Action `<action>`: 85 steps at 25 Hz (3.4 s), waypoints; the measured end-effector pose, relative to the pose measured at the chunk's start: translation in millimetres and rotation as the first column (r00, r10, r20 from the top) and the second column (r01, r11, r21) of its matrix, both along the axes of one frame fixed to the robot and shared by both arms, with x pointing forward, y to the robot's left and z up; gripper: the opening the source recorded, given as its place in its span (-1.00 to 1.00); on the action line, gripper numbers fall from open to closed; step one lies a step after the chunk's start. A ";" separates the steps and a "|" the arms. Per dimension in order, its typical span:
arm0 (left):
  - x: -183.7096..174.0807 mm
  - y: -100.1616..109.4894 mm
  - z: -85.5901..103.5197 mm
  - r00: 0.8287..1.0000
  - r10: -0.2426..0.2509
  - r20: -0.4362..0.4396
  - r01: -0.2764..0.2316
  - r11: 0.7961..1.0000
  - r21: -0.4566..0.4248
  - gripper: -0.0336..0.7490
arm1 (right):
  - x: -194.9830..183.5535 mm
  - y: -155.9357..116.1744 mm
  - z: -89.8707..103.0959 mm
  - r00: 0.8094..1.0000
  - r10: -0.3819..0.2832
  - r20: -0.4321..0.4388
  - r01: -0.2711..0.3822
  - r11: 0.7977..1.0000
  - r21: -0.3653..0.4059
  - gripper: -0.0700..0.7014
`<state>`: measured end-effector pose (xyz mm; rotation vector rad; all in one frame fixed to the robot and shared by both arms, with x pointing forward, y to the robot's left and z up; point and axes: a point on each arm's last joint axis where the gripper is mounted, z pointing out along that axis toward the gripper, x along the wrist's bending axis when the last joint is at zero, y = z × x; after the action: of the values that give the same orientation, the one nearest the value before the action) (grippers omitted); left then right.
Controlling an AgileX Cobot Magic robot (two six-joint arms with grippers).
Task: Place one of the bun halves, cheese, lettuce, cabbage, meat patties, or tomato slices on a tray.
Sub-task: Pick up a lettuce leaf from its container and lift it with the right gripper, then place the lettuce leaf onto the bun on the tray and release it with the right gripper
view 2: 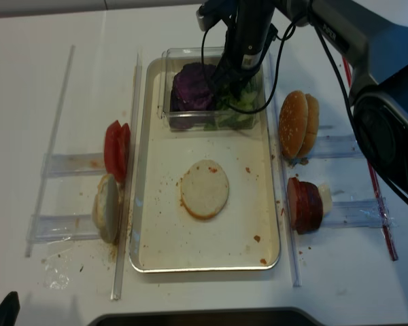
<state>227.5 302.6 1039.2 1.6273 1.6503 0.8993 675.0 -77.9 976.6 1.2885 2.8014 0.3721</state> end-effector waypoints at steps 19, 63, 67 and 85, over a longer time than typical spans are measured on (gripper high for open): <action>0.0 0.0 0.0 1.000 0.000 0.000 0.000 1.000 0.000 0.34 | -2.0 0.2 67.1 0.990 -0.062 0.123 0.050 0.994 0.095 -0.77; 0.0 0.0 0.0 1.000 0.000 0.000 0.000 1.000 0.000 0.34 | -182.1 42.1 46.9 0.980 0.175 0.098 -0.186 0.975 0.118 -0.77; 0.0 0.0 0.0 1.000 0.000 0.000 0.000 1.000 0.000 0.34 | -177.9 46.1 34.7 0.977 0.195 0.091 -0.204 0.973 0.105 -0.77; 0.0 0.0 0.0 1.000 0.000 0.000 0.000 1.000 0.000 0.34 | -172.6 56.6 -1.7 0.974 0.228 0.009 -0.228 0.969 0.095 -0.78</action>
<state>227.5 302.6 1039.2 1.6273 1.6503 0.8993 502.4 -21.4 974.9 0.9802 2.9747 0.5200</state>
